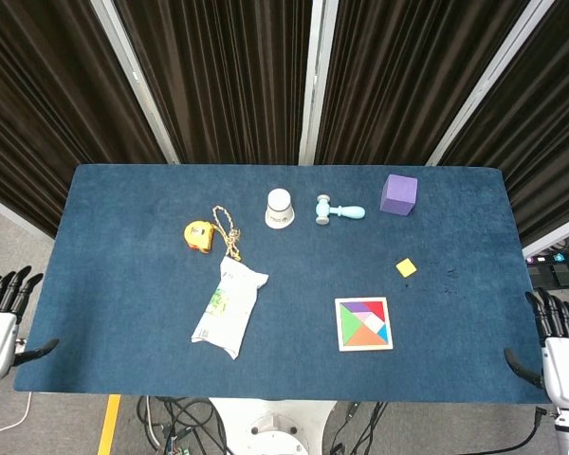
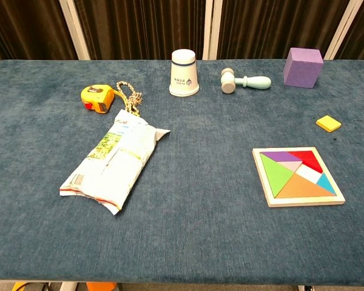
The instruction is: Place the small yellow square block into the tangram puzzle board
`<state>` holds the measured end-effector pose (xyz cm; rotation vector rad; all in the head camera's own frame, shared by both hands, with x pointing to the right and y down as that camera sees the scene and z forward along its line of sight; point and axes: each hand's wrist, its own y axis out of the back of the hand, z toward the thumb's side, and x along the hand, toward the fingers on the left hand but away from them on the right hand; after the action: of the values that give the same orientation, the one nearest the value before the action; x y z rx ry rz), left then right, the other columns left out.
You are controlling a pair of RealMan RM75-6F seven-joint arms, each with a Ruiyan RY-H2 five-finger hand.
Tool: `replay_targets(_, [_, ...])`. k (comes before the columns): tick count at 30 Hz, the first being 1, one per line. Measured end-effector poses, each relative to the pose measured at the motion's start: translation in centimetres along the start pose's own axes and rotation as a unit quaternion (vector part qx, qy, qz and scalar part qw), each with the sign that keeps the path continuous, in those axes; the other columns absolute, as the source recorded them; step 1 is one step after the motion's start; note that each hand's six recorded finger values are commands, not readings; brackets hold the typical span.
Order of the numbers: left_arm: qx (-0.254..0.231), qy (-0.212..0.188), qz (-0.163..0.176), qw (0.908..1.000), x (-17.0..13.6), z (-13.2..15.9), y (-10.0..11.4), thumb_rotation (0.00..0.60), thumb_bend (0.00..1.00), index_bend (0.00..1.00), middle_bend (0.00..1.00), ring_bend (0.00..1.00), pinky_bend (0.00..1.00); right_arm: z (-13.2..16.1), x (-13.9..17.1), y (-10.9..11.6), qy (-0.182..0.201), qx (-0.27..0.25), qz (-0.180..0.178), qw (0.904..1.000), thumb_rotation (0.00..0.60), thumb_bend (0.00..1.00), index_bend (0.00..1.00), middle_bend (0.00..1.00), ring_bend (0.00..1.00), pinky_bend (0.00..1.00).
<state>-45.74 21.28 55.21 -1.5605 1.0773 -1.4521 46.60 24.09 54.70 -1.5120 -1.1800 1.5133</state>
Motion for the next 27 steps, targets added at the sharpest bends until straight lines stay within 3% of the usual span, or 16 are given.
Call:
replay_targets(13, [0.0,-0.002,0.0,1.0,0.2,-0.3,-0.1,0.6,0.0,0.09,0.02,0.0,0.04,0.7,-2.7,-0.5,0.017,0.02,0.023,0.9994,0.6,0.17,0.0,0.0,0.0,0.0])
replay_targets(22, [0.005,0.001,-0.001,1.0,0.2,-0.4,-0.3,0.6,0.0,0.09,0.02,0.0,0.04,3.9,-8.2,-1.5,0.068,0.049,0.077,0.9935,0.6,0.17,0.0,0.0,0.0,0.0])
replay_targets(27, [0.005,0.009,-0.008,0.9999,0.1,-0.8,-0.7,0.6,0.0,0.09,0.02,0.0,0.04,6.2,-12.0,-3.1,0.107,0.096,0.117,0.9827,0.6,0.19,0.0,0.0,0.0,0.0])
